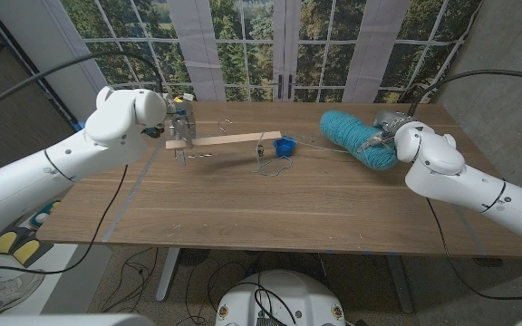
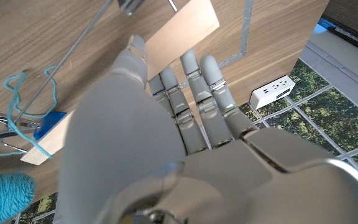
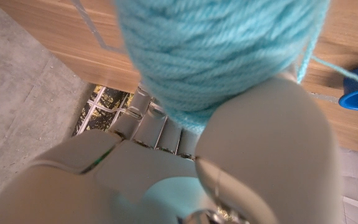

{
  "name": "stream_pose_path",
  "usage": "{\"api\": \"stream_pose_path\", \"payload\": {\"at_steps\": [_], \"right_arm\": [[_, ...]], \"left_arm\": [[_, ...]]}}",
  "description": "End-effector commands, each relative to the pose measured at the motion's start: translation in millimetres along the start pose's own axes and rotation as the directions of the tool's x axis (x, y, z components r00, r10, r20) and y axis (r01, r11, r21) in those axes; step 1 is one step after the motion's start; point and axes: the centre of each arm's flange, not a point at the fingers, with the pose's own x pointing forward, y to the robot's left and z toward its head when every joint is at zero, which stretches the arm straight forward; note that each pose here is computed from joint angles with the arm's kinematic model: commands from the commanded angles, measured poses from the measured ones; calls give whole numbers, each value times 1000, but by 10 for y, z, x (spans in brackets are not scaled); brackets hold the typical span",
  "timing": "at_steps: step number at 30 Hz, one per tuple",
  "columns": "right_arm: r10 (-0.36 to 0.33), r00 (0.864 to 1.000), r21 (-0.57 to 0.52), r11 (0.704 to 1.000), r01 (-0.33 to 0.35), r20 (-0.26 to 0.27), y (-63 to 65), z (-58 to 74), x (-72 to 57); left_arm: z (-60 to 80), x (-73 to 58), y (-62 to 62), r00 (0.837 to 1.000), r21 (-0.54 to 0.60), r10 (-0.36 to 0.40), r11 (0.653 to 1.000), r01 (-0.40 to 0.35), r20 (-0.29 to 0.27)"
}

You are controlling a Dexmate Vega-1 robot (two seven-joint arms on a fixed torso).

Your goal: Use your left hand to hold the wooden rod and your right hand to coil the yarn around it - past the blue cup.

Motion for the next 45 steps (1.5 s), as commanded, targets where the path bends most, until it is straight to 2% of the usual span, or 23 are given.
{"api": "stream_pose_path", "payload": {"at_steps": [1, 4, 7, 11, 17, 22, 29, 33, 34, 36, 37, 40, 45], "right_arm": [[74, 997, 10, 997, -74, -19, 144, -12, 104], [90, 996, 14, 996, -90, -24, 173, -21, 119], [98, 995, 18, 995, -98, -29, 191, -37, 129], [108, 993, 21, 994, -107, -41, 208, -53, 138], [123, 991, 12, 992, -122, -53, 246, -62, 154], [130, 990, 7, 991, -130, -59, 254, -67, 167], [146, 986, -3, 989, -147, -77, 244, -67, 172], [185, 977, -18, 982, -188, -103, 244, -50, 194], [195, 974, -25, 980, -199, -115, 249, -41, 203], [202, 971, -33, 978, -207, -126, 250, -37, 208], [220, 965, -39, 973, -227, -141, 249, -31, 222], [239, 957, -51, 967, -250, -162, 245, -26, 234], [281, 941, -43, 955, -294, -188, 225, -29, 245]], "left_arm": [[58, 185, -147, 997, 47, -61, 997, 63, -43], [105, 284, -197, 996, 71, -77, 994, 81, -50], [126, 358, -232, 995, 58, -97, 993, 98, -29], [181, 413, -252, 995, 104, -90, 990, 95, -52], [257, 471, -280, 993, 157, -78, 983, 91, -86], [264, 505, -297, 994, 160, -73, 983, 86, -83], [312, 512, -309, 991, 247, -42, 966, 72, -124], [325, 500, -307, 993, 267, -31, 962, 62, -118], [348, 489, -297, 990, 296, -22, 953, 63, -142], [354, 479, -299, 988, 310, -5, 949, 53, -154], [370, 471, -288, 986, 327, 1, 943, 55, -169], [368, 466, -272, 985, 321, -17, 944, 72, -171], [377, 425, -252, 983, 351, 45, 936, 20, -175]]}}
